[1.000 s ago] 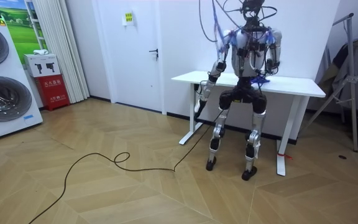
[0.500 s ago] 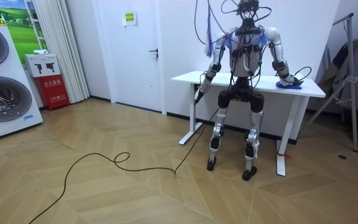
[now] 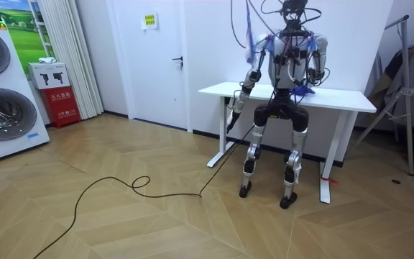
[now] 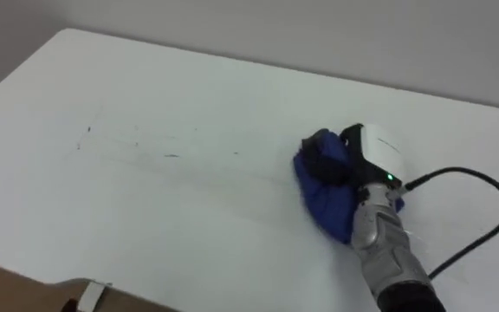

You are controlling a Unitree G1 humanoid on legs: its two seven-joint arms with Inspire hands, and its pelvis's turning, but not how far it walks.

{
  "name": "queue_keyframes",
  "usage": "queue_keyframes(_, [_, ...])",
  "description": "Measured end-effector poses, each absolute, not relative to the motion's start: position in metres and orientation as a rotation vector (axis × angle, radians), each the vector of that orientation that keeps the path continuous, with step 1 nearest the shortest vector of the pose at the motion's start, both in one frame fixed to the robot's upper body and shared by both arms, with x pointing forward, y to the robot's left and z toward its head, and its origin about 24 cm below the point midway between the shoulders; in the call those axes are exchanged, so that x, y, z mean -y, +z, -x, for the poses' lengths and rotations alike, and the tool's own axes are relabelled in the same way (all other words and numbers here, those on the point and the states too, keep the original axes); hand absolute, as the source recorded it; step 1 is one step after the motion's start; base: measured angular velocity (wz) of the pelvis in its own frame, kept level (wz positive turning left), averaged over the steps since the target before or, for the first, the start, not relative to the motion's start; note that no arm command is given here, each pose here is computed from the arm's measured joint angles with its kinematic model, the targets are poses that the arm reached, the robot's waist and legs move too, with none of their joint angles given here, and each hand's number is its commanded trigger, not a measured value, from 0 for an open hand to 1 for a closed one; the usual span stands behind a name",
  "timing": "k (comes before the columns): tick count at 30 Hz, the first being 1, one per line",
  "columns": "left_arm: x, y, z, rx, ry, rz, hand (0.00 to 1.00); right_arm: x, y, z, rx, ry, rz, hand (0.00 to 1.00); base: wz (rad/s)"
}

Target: Wipe table

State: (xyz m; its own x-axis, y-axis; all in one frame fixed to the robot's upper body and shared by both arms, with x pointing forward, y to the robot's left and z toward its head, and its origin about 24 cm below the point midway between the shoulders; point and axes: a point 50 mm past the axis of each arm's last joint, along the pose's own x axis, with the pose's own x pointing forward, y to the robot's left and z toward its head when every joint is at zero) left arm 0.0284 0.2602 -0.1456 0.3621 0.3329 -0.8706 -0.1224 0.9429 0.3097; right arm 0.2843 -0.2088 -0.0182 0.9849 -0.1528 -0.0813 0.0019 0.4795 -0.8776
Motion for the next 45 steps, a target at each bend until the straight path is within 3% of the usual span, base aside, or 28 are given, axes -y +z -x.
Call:
queue_keyframes(1, [-0.26,-0.146,-0.027,-1.174,0.293,-0.202,0.0,0.207,-0.021,-0.283,-0.165,-0.069,1.077,0.74,0.27])
queue_keyframes(2, [-0.26,-0.146,-0.027,-1.177,0.289,-0.2,0.0,0.205,-0.022,-0.282,-0.169,-0.059,1.083,0.31,0.13])
queue_keyframes(5, [-0.258,-0.146,-0.032,-1.165,0.269,-0.192,0.0,0.205,-0.026,-0.277,-0.163,-0.041,1.076,0.01,-0.01])
queue_keyframes(14, [-0.257,-0.141,-0.061,-1.073,0.26,-0.174,0.0,0.205,-0.039,-0.261,-0.184,0.013,1.089,0.0,-0.02])
queue_keyframes(45, [-0.268,-0.131,-0.071,-0.973,0.328,-0.145,0.0,0.224,-0.041,-0.211,-0.139,0.012,1.137,0.0,-0.05])
